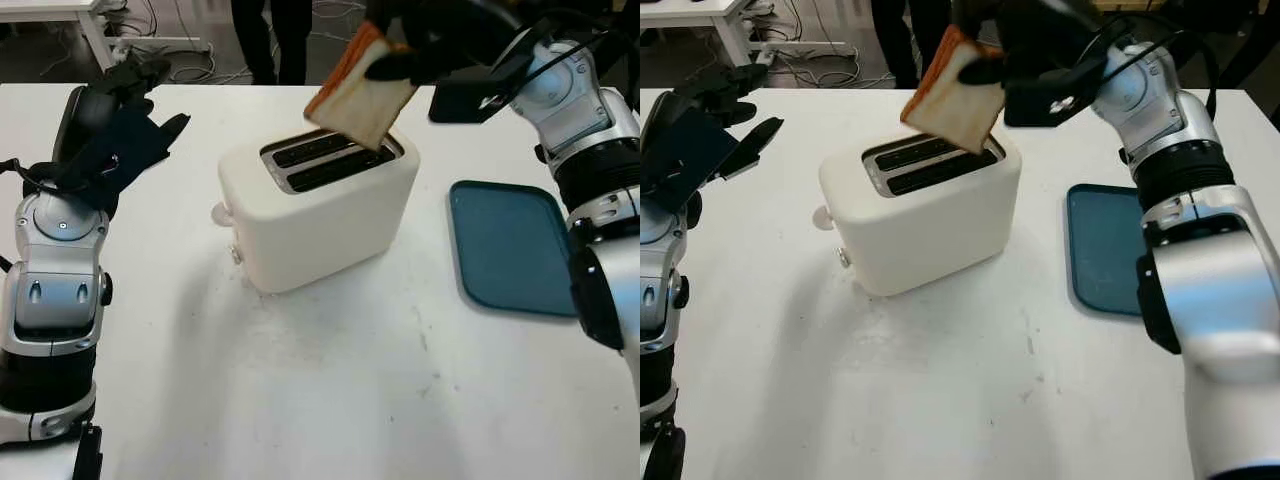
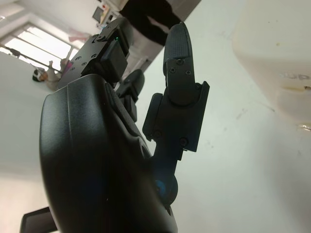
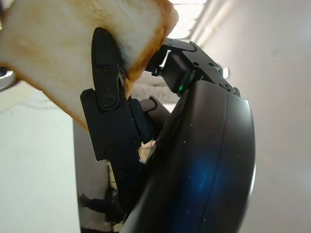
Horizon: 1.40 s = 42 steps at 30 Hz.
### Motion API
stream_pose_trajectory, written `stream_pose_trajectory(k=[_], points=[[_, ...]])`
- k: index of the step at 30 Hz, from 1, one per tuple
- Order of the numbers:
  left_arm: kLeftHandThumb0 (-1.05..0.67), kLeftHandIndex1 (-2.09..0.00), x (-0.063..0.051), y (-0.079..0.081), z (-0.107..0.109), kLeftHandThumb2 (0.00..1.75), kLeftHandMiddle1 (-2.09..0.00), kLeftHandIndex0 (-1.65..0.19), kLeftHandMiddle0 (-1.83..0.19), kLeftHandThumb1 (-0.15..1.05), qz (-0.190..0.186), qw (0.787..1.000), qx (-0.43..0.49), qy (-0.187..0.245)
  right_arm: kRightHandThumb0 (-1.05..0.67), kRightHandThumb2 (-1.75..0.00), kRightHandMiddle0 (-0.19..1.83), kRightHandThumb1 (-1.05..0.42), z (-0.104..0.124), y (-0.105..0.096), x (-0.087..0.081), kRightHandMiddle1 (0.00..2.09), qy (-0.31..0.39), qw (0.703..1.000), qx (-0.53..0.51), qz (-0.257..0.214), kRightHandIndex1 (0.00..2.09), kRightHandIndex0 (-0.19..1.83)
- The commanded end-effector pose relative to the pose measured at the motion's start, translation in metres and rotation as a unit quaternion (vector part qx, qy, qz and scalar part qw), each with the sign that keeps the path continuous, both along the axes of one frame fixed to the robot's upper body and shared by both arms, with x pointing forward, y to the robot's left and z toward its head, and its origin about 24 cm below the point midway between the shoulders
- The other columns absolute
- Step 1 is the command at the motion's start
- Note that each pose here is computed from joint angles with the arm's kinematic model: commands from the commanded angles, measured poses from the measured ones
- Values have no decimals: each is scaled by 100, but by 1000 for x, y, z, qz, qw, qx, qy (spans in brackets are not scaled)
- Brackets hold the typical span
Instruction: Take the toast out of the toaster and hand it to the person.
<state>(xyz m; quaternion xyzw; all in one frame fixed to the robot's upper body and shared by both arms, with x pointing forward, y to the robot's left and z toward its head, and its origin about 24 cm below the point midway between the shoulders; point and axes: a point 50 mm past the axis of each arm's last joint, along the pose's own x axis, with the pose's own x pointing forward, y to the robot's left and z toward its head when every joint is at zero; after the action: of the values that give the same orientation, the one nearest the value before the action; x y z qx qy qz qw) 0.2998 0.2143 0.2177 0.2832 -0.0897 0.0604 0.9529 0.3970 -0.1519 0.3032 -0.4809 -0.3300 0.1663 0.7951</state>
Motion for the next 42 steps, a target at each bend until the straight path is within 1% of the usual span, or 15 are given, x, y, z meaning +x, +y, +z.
stream_pose_trajectory(k=[1, 5, 7, 10, 14, 19, 30, 32, 33, 35, 36, 37, 38, 41, 42], points=[[-47, -6, 0, 0, 2, 38, -66, -46, -13, 92, -2, 1000, -3, -6, -52, -41, 83, -92, 16, -7, 0, 175, -7, 1000, 28, -12, 175, 108], [-48, -9, 0, 0, 2, 38, -66, -52, -13, 92, 0, 1000, -2, -5, -54, -43, 84, -92, 18, -22, 2, 175, 1, 997, 71, -40, 175, 108], [-47, -7, 0, 0, 2, 38, -65, -49, -12, 92, 1, 1000, -3, -5, -49, -39, 85, -92, 16, -31, 5, 175, 15, 992, 112, -56, 175, 107], [-47, -7, 0, 0, 2, 38, -66, -49, -12, 92, 1, 1000, 0, -4, -47, -34, 86, -92, 11, -42, 10, 175, 29, 983, 153, -100, 175, 106], [-47, -4, -1, 0, 2, 39, -66, -44, -12, 92, 4, 1000, 2, -2, -45, -34, 81, -92, -3, -57, 16, 175, 42, 962, 206, -172, 175, 103], [-46, -5, -2, -1, 1, 40, -66, -46, -12, 92, 4, 1000, -9, -2, -39, -33, 65, -92, -25, -71, 20, 175, 69, 937, 255, -231, 175, 91], [-46, -4, -2, 0, 1, 40, -67, -44, -11, 92, 7, 1000, 1, 1, -35, -37, 49, -92, -70, -73, 25, 174, 124, 896, 287, -314, 175, 77], [-48, -4, -2, 0, 1, 40, -67, -44, -11, 92, 7, 1000, 5, 1, -33, -35, 57, -92, -74, -73, 25, 142, 125, 891, 289, -327, 168, 69], [-49, -3, -2, 0, 1, 40, -67, -44, -12, 92, 7, 1000, 2, 1, -30, -34, 66, -92, -77, -72, 25, 117, 123, 890, 290, -329, 155, 71], [-49, -3, -2, 0, 0, 40, -67, -43, -11, 92, 5, 1000, -3, 2, -24, -32, 83, -92, -82, -72, 24, 49, 123, 890, 292, -329, 92, 85], [-48, -2, -2, 0, 0, 40, -67, -43, -11, 92, 5, 1000, -2, 2, -23, -31, 90, -92, -85, -71, 25, 34, 131, 888, 294, -329, 100, 84], [-48, -2, -2, 0, 0, 40, -67, -43, -11, 92, 4, 1000, -1, 2, -23, -31, 97, -92, -88, -71, 25, 40, 137, 886, 295, -329, 136, 75], [-48, -2, -2, 0, 0, 40, -67, -42, -11, 92, 4, 1000, 1, 2, -22, -31, 85, -92, -90, -71, 24, 76, 140, 886, 296, -328, 159, 70], [-48, -4, -2, 0, 1, 41, -67, -46, -12, 92, 6, 1000, 6, 2, -25, -30, 72, -92, -96, -69, 24, 105, 147, 881, 308, -328, 172, 65], [-47, -4, -2, 0, 1, 41, -67, -46, -12, 92, 6, 1000, 7, 2, -25, -30, 33, -92, -98, -69, 24, 94, 153, 878, 319, -324, 174, 57]])
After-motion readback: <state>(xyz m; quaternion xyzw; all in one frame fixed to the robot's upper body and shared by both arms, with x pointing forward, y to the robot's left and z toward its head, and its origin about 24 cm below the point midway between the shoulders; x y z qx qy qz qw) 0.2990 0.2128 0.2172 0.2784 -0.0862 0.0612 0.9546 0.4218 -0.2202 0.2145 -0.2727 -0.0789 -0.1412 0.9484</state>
